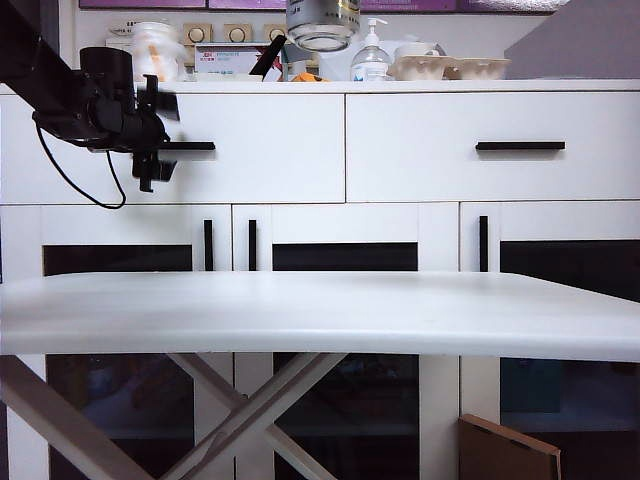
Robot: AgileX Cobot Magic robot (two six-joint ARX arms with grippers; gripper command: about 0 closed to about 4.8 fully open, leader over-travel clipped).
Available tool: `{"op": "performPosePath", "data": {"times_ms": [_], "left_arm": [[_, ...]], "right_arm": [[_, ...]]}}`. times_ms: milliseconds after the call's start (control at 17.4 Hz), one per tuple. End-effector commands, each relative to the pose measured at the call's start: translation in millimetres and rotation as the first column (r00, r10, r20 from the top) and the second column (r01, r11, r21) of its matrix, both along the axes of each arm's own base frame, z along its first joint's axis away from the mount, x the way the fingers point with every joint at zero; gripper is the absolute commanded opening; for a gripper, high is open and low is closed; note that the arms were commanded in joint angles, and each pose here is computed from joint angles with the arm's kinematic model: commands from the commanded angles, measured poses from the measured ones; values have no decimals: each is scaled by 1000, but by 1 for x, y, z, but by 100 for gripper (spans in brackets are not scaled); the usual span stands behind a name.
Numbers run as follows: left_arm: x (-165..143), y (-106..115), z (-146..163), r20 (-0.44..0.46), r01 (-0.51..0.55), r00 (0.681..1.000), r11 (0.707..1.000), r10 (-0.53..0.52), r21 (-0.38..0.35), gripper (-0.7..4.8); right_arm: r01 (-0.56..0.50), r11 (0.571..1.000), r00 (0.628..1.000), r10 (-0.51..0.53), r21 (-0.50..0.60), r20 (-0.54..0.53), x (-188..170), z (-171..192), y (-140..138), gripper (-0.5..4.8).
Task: Pick up a can of beer from the white table, open the left drawer, place the beer inside the drawer, and finally close the drawer.
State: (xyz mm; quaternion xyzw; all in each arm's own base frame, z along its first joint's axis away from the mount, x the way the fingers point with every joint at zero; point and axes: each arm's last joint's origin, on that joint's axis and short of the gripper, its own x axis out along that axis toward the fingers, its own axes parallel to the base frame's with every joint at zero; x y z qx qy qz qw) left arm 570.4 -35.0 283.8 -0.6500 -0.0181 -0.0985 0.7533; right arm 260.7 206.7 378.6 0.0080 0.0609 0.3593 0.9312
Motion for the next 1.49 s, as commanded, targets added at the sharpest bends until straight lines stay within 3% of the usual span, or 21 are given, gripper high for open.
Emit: {"op": "performPosePath", "data": {"times_ms": [57, 401, 516, 746, 803, 1032, 1147, 1491], "left_arm": [[-2, 1, 16, 28, -28, 999, 1000, 28, -3, 335], [1, 1, 10, -5, -34, 999, 999, 35, 19, 325], [3, 1, 5, -14, -31, 999, 1000, 31, -1, 281], [4, 1, 2, -12, -30, 999, 1000, 30, 0, 32], [5, 2, 2, -6, -28, 1000, 1000, 28, 0, -7], [4, 2, 7, 54, -23, 998, 1000, 22, 16, -7], [3, 3, 10, 110, -7, 994, 997, -2, 83, -7], [-2, 2, 14, 277, 24, 960, 996, -48, 90, -7]], "right_arm": [[-5, 999, 997, 2, 52, 71, -3, 15, -2, 40], [-5, 999, 997, 1, 52, 71, -3, 15, -2, 40], [-5, 999, 998, 1, 51, 70, -3, 15, -2, 40], [-4, 999, 998, 2, 42, 58, -3, 13, -2, 40], [-4, 999, 998, 2, 40, 56, -3, 13, -2, 40], [-4, 999, 998, 1, 40, 56, -3, 13, -2, 40], [-4, 999, 998, 1, 41, 57, -3, 13, -2, 40], [4, 999, 998, -7, 40, 57, -3, 13, -2, 40]]}}
